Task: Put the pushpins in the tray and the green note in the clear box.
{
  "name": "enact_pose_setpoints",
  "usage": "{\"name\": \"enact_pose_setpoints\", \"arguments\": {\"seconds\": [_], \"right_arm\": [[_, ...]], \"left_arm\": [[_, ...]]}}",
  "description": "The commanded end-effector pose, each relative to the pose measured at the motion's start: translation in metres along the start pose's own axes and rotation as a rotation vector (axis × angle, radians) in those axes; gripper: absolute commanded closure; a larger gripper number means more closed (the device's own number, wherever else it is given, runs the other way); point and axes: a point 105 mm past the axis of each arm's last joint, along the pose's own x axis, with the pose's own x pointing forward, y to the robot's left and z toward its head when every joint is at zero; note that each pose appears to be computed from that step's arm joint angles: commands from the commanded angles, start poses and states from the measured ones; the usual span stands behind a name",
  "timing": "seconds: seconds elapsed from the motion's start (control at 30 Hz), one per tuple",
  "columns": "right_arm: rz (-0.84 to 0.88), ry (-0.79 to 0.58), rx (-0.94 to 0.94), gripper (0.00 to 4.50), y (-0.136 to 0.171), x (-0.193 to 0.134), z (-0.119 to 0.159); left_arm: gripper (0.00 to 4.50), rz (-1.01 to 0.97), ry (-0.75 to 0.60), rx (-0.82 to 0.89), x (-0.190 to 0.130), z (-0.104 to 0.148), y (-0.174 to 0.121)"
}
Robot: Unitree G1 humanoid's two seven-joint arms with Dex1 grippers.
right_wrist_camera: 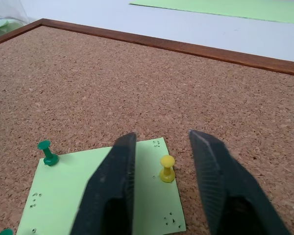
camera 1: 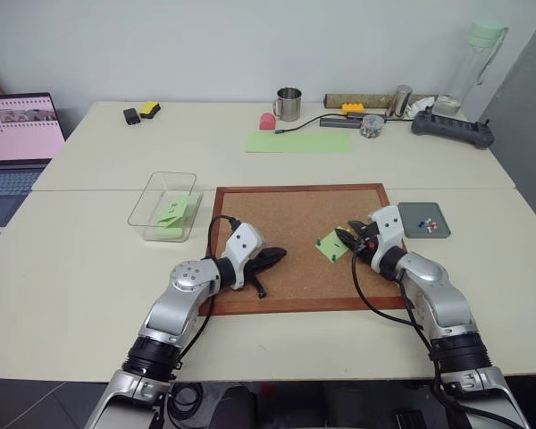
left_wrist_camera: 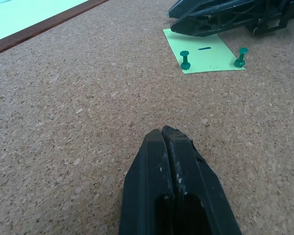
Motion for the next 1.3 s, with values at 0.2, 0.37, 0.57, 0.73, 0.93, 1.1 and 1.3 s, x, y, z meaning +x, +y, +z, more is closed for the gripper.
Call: {"name": "enact_pose_setpoints", "arguments": {"seconds": [0.2,0.37,0.57,0.73,0.93,1.1,1.3], "right_arm": [[0.002,-0.054,-0.025,4.45,-0.002,0.000,0.016],[0.001,-0.093,-0.020,4.45,-0.002,-0.001,0.025],[0.010,-0.168,-0.015,4.45,0.000,-0.006,0.044],[0.009,-0.174,-0.018,4.45,0.000,-0.011,0.048],[0.006,-0.181,-0.013,4.45,-0.002,-0.015,0.051],[0.010,-0.185,-0.015,4.45,-0.003,-0.020,0.053],[-0.149,-0.223,-0.003,4.45,-0.034,-0.030,0.061]], "left_arm": [[4.50,-0.006,0.063,-0.007,0.000,-0.014,-0.002],[4.50,0.002,0.066,0.000,0.000,-0.014,0.000],[4.50,0.001,0.071,0.001,-0.001,-0.016,-0.001],[4.50,-0.002,0.072,0.003,0.000,-0.016,-0.001],[4.50,-0.008,0.070,0.002,0.001,-0.016,-0.003],[4.50,-0.012,0.069,0.004,0.001,-0.016,-0.004],[4.50,-0.015,0.068,0.004,0.002,-0.016,-0.005]]}}
